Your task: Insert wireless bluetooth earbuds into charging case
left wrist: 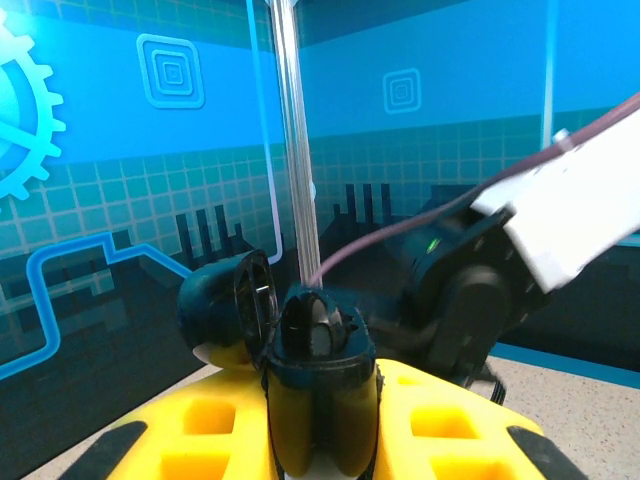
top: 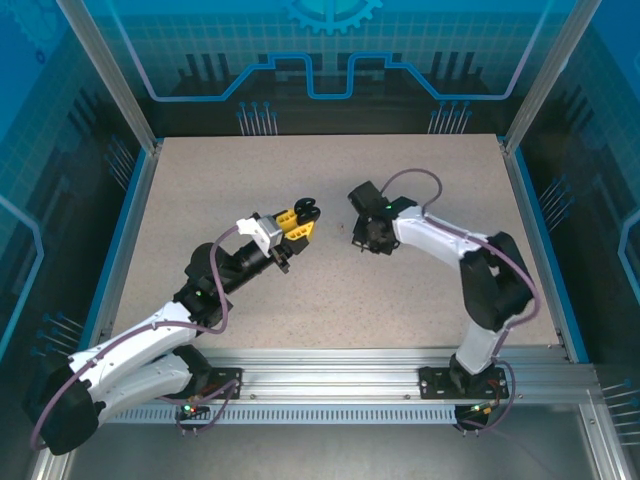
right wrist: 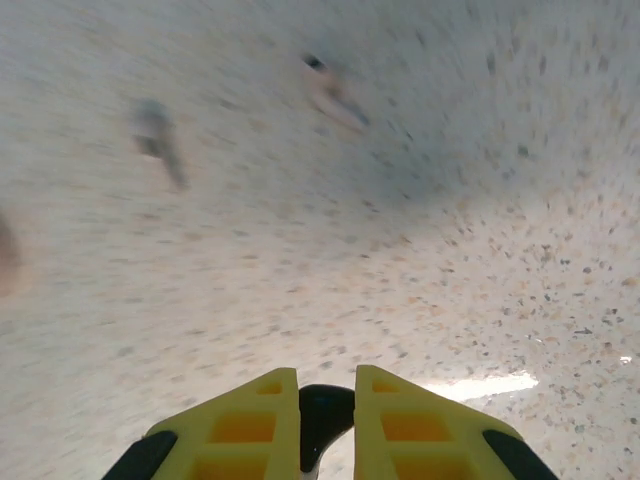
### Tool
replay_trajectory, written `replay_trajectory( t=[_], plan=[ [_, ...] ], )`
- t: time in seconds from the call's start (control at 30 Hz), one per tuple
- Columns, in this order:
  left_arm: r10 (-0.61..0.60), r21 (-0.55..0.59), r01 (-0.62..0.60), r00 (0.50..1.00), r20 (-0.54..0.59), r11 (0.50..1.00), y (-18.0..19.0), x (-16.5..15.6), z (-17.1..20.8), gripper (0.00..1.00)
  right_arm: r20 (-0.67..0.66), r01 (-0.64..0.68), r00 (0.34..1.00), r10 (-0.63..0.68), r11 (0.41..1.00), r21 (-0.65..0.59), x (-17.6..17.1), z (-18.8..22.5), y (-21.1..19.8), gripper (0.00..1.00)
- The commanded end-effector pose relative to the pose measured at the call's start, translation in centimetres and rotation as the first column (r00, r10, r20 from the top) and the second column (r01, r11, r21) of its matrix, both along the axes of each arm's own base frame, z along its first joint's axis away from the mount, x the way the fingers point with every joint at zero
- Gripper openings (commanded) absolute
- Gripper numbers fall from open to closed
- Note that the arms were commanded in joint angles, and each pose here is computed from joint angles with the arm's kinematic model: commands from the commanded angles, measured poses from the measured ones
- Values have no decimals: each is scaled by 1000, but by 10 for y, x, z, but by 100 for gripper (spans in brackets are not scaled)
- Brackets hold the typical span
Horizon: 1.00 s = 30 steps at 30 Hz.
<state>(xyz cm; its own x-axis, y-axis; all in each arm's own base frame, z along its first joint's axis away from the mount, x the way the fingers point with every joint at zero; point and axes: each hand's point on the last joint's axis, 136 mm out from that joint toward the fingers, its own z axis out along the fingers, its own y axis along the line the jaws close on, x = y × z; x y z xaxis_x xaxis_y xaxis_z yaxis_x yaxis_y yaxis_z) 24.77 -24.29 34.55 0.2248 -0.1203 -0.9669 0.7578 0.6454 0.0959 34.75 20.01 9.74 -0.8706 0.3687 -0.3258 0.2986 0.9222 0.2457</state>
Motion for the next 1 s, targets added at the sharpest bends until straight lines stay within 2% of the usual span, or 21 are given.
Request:
replay_trajectory(
  t=[0.0, 0.13, 0.3, 0.4, 0.5, 0.7, 0.97],
  plan=[
    [-35, -13, 35, 998, 43, 999, -1, -10, 14, 0, 174, -93, 981, 88, 995, 23, 5, 63, 8, 15],
    [-51, 10, 51, 997, 52, 999, -4, -12, 16, 0, 338, -181, 929, 153, 982, 53, 0, 137, 14, 15],
    [-70, 20, 69, 996, 58, 997, -8, -13, 19, 0, 519, -285, 826, 219, 957, 50, -19, 226, 20, 15],
    [-86, 27, 85, 995, 55, 996, -11, -14, 19, 0, 597, -339, 760, 256, 940, 27, -32, 264, 26, 16],
    [-94, 25, 93, 994, 53, 995, -13, -13, 20, 0, 654, -397, 694, 302, 918, -2, -47, 289, 38, 16],
    [-100, 22, 99, 994, 44, 995, -16, -9, 21, 0, 726, -492, 571, 384, 868, -72, -76, 314, 63, 16],
    [-98, 9, 98, 995, 30, 995, -19, -5, 21, 0, 770, -558, 488, 411, 825, -87, -103, 321, 76, 16]
  ],
)
